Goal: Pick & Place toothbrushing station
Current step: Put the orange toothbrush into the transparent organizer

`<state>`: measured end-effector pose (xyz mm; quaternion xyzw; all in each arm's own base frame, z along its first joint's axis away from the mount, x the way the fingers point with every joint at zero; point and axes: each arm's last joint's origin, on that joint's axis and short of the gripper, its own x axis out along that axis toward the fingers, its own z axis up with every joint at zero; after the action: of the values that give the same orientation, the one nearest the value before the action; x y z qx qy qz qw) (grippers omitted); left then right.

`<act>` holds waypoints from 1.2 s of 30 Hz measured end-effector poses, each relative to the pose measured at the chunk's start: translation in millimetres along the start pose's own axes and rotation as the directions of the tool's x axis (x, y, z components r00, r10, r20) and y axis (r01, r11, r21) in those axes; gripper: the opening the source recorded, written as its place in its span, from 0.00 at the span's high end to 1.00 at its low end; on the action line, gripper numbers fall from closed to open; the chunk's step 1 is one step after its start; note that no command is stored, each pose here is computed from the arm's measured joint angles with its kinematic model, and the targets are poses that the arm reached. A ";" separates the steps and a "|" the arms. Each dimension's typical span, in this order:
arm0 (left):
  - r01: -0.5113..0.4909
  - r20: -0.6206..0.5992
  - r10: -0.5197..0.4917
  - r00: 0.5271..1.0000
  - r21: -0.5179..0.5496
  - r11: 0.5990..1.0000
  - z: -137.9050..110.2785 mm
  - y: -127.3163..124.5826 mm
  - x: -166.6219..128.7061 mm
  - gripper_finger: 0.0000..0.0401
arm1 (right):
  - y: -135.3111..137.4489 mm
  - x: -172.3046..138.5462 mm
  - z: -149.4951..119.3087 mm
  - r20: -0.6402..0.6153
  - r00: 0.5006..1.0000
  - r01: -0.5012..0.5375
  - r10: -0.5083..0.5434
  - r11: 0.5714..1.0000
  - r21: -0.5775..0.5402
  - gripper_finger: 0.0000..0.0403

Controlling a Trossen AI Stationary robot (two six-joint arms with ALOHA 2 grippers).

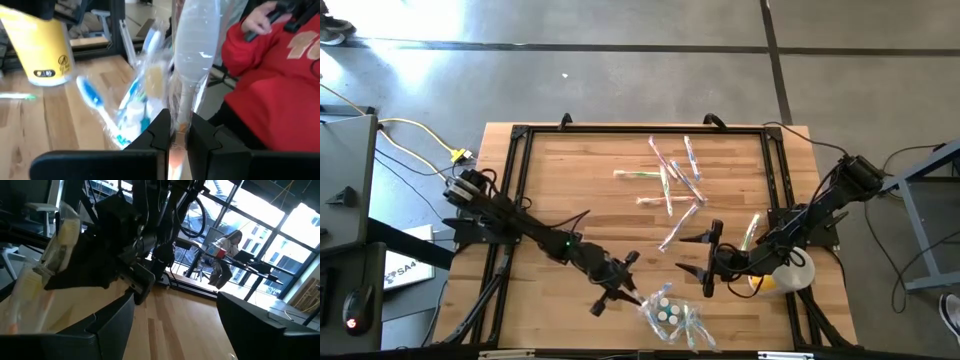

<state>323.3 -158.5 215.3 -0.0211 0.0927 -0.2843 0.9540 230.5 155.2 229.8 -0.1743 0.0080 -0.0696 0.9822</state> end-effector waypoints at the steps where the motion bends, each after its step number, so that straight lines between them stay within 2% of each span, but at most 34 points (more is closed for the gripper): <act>1: -0.001 -0.005 0.001 1.000 0.006 1.000 -1.7 0.3 0.9 0.93 | 0.0 0.0 0.0 0.000 1.000 0.000 0.000 1.000 0.000 0.31; 28: -0.005 -0.045 0.006 0.999 0.015 1.000 -6.8 0.6 1.5 0.93 | 0.0 0.0 0.0 0.000 1.000 0.000 0.000 1.000 0.000 0.31; 36: 0.034 -0.049 -0.034 0.998 -0.012 0.999 -19.1 1.5 10.4 0.93 | 0.3 0.0 -0.8 -0.006 1.000 -0.002 0.002 1.000 0.019 0.31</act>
<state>329.0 -162.7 194.7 -0.0210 0.1172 -0.3004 0.9463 230.6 155.2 229.0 -0.1649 0.0103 -0.0692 0.9838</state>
